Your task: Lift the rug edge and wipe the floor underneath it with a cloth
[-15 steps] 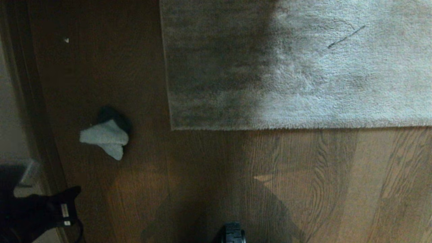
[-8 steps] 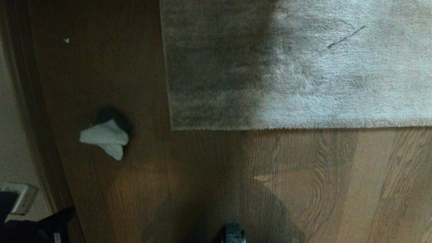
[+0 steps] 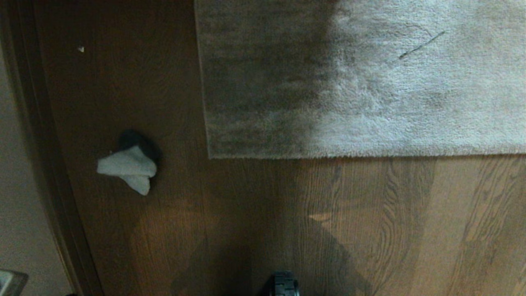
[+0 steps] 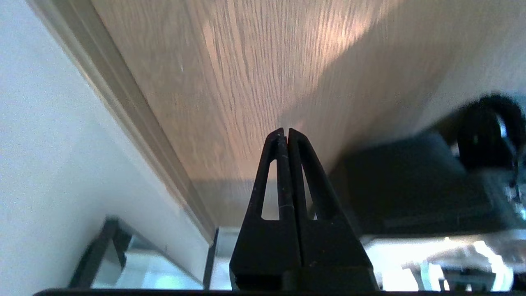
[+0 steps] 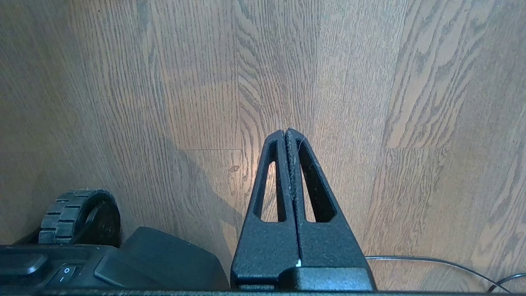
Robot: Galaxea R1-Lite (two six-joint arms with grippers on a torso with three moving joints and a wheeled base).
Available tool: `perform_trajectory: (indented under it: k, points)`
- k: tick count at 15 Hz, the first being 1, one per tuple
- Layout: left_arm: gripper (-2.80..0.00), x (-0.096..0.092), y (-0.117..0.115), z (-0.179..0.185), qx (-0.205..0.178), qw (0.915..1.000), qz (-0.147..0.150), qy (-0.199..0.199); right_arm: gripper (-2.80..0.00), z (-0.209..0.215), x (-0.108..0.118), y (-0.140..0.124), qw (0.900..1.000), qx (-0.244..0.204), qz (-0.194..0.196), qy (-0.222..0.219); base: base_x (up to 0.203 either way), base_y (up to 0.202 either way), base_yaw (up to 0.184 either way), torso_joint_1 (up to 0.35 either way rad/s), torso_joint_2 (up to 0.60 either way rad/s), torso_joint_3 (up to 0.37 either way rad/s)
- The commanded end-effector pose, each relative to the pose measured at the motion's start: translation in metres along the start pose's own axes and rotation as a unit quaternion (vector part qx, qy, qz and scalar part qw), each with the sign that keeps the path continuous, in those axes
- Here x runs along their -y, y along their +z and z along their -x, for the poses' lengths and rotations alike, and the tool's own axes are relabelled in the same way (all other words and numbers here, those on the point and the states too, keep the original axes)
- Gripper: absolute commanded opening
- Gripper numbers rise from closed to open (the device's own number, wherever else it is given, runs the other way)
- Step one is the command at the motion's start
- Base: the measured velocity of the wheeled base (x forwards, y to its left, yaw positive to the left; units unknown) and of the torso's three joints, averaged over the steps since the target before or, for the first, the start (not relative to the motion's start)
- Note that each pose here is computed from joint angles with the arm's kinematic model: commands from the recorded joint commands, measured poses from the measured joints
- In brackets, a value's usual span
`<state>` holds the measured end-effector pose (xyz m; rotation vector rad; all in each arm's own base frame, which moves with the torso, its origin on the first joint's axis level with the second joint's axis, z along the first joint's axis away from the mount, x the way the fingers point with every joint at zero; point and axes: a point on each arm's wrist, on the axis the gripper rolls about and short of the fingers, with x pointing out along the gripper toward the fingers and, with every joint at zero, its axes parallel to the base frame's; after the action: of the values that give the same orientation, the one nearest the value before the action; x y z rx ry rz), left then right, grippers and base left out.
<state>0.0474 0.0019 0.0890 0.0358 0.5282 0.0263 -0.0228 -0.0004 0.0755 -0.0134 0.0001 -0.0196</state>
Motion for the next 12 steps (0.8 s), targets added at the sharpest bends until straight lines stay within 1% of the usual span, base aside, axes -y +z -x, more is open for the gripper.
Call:
perform_trajectory:
  k: [1,3,4,5,7,10,12]
  points:
    - [-2.8,0.001,-0.015,0.017,0.032,0.9995,0.0,0.002,-2.8,0.0,0.0,0.0,1.0,-0.001,0.0,0.0,0.0,0.0,0.0,0.0,0.0,0.0]
    - [-2.8,0.001,-0.026,0.025,0.042,0.9991,0.002,0.004,-2.8,0.0,0.0,0.0,1.0,-0.001,0.0,0.0,0.0,0.0,0.0,0.0,0.0,0.0]
    - [-2.8,0.001,-0.028,0.026,0.043,0.999,0.003,0.005,-2.8,0.0,0.0,0.0,1.0,0.0,0.0,0.0,0.0,0.0,0.0,0.0,0.0,0.0]
    - [-2.8,0.001,-0.029,0.027,0.052,0.9986,0.003,0.005,-2.8,0.0,0.0,0.0,1.0,0.0,0.0,0.0,0.0,0.0,0.0,0.0,0.0,0.0]
    - [-2.8,0.001,-0.031,0.032,0.083,0.9965,0.003,0.007,-2.8,0.0,0.0,0.0,1.0,-0.001,0.0,0.0,0.0,0.0,0.0,0.0,0.0,0.0]
    - [-2.8,0.002,-0.035,0.039,0.135,0.9909,0.004,0.007,-2.8,0.0,0.0,0.0,1.0,-0.001,0.0,0.0,0.0,0.0,0.0,0.0,0.0,0.0]
    - [-2.8,0.002,-0.035,0.04,0.14,0.9901,-0.007,-0.007,-2.8,0.0,0.0,0.0,1.0,-0.001,0.0,0.0,0.0,0.0,0.0,0.0,0.0,0.0]
